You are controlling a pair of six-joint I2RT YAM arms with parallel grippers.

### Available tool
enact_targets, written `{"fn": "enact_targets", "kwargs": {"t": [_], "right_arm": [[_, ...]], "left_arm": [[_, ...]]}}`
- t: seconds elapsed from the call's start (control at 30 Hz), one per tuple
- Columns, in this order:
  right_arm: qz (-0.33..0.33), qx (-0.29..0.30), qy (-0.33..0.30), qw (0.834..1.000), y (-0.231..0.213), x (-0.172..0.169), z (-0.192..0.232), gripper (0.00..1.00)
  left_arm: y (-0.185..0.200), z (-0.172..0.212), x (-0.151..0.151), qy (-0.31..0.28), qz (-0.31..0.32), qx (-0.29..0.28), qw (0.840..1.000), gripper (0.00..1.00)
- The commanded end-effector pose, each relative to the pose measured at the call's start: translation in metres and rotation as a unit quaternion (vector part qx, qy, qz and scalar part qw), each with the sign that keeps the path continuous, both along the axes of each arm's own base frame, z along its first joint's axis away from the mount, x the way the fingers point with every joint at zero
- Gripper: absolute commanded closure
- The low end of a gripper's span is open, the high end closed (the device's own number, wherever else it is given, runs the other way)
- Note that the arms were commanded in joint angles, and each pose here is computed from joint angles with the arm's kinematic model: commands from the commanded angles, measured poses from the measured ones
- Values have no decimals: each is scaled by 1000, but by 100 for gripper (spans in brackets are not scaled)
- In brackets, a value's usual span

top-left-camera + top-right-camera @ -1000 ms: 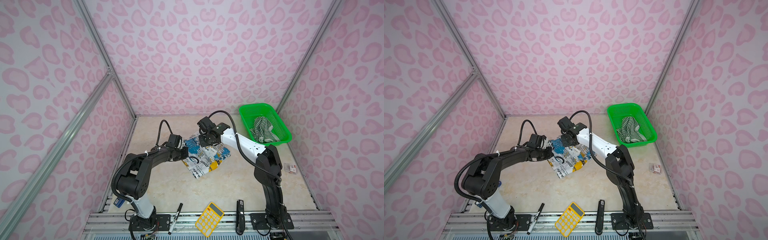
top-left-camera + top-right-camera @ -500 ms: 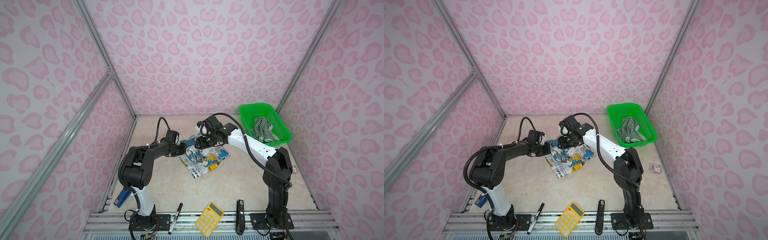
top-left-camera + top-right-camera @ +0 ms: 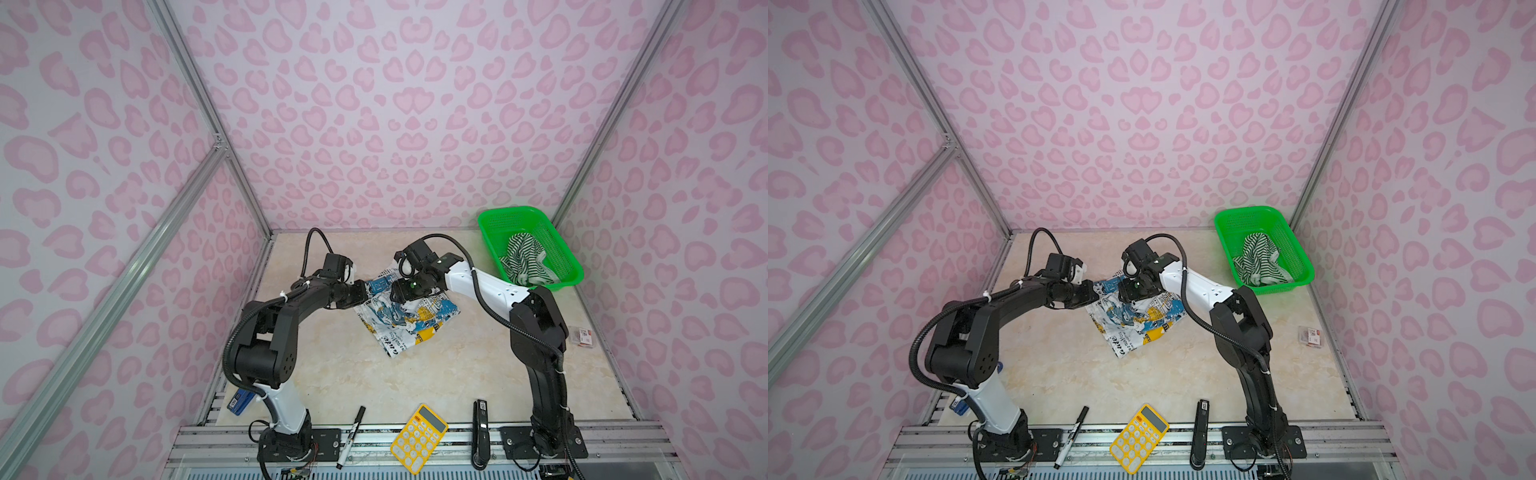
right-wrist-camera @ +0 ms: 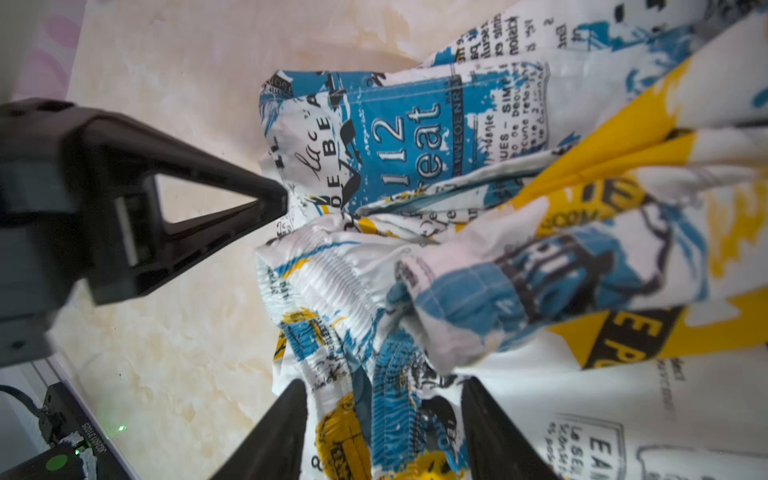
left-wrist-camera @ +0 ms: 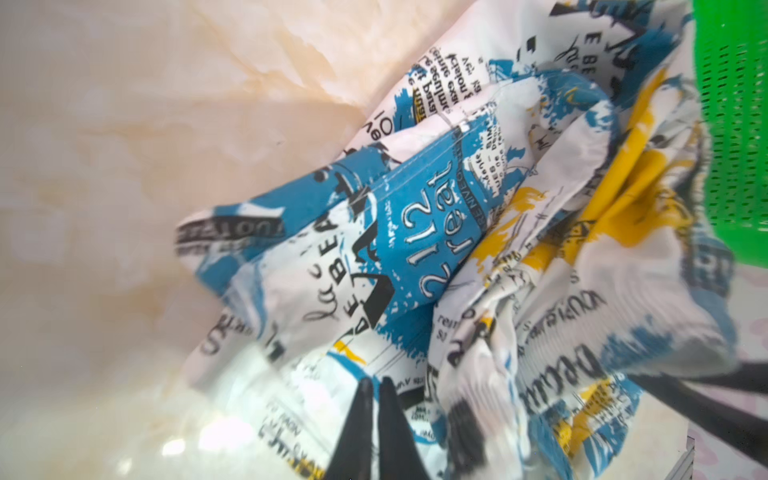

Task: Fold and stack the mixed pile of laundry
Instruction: 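Gather the folded garment with both grippers held close together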

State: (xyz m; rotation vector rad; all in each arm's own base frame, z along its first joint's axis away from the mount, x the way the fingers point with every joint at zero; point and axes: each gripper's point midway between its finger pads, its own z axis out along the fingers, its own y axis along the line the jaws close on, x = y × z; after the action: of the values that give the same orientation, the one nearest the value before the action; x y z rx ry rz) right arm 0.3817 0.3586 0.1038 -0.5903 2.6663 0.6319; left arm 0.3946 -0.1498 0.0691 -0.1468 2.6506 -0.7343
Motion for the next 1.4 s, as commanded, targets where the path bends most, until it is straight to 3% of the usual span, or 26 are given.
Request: {"fn": "enact_targets", "kwargs": {"t": [0.0, 0.1, 0.23, 0.4, 0.5, 0.6, 0.9, 1.17, 1.37], "right_arm": [[-21, -11, -10, 1000, 6, 14, -12, 35], [-43, -40, -14, 998, 4, 22, -24, 35], [-78, -77, -25, 994, -5, 32, -39, 40], [-77, -63, -21, 995, 3, 28, -44, 78], [-65, -54, -26, 996, 7, 22, -37, 90], [-55, -35, -24, 998, 11, 16, -26, 99], [-1, 20, 22, 1000, 34, -6, 1, 100], [-4, 63, 43, 997, 64, 1, -2, 100], [-14, 62, 59, 996, 75, 6, -35, 93]], "left_arm": [[4, 9, -19, 15, 15, -11, 1000, 66], [2, 18, -31, 9, 15, -27, 999, 48], [-5, 25, -36, 0, 10, -60, 998, 43], [-17, 21, -29, -7, 4, -101, 995, 42], [-26, 19, -17, -10, 0, -124, 992, 45], [-32, 12, -4, -7, -1, -135, 991, 55], [-38, 8, 22, -25, -3, -143, 989, 95], [-53, 23, 37, -90, -54, -192, 976, 97], [-36, 15, 41, -91, -15, -198, 976, 95]]}}
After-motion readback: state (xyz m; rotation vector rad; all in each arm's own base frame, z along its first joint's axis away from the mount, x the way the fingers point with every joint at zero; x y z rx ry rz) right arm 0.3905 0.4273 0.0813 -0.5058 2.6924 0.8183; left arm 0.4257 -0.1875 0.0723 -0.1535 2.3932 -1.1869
